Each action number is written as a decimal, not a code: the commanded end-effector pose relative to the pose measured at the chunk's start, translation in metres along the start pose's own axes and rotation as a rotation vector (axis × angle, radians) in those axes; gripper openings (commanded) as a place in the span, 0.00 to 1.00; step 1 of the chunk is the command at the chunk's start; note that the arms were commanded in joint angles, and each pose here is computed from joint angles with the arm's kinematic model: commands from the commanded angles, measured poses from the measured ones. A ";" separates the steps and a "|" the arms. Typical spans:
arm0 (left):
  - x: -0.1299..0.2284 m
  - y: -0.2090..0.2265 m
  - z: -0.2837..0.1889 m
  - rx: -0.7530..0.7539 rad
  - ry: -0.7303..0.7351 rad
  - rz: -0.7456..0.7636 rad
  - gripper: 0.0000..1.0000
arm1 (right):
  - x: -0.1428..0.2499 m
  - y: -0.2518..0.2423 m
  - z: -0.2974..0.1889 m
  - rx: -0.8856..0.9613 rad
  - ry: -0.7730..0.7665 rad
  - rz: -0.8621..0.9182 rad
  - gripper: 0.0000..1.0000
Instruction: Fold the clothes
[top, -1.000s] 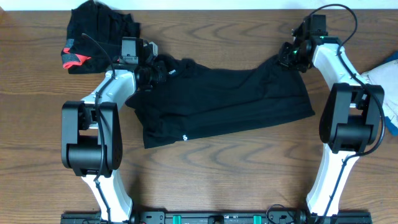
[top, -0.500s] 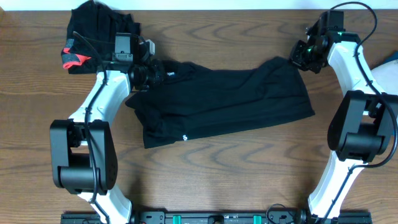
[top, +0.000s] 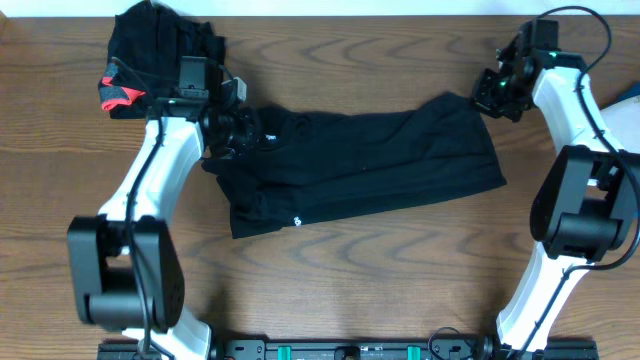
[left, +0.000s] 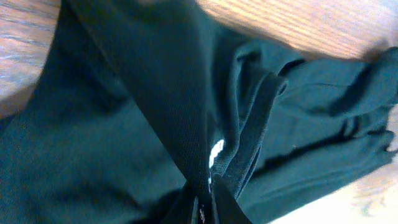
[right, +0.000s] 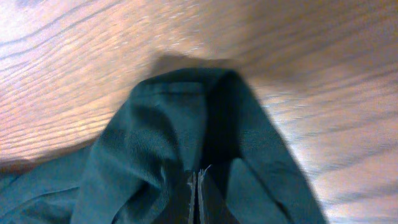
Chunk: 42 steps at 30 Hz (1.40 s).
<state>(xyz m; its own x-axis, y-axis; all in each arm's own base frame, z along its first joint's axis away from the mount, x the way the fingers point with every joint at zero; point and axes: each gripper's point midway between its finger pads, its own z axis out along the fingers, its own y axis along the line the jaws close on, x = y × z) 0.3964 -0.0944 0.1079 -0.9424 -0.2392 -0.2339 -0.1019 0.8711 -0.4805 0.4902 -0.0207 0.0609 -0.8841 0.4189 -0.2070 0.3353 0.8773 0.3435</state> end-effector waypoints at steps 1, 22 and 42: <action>-0.006 -0.012 -0.028 0.023 -0.053 0.035 0.06 | -0.012 -0.015 -0.017 0.018 -0.038 -0.005 0.01; 0.047 0.002 -0.043 -0.047 0.134 -0.063 0.06 | -0.020 -0.045 -0.022 0.137 -0.071 -0.007 0.01; 0.076 0.025 -0.059 -0.096 0.255 -0.160 0.06 | -0.021 -0.052 -0.024 0.146 -0.070 0.006 0.01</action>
<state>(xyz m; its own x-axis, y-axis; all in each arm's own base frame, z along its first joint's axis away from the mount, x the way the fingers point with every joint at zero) 0.3016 -0.0670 0.1204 -0.9550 -0.2844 0.0842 -0.2937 0.8675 -0.4015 0.4802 -0.0728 0.0552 -0.8669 0.4408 -0.2327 0.3936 0.8918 0.2230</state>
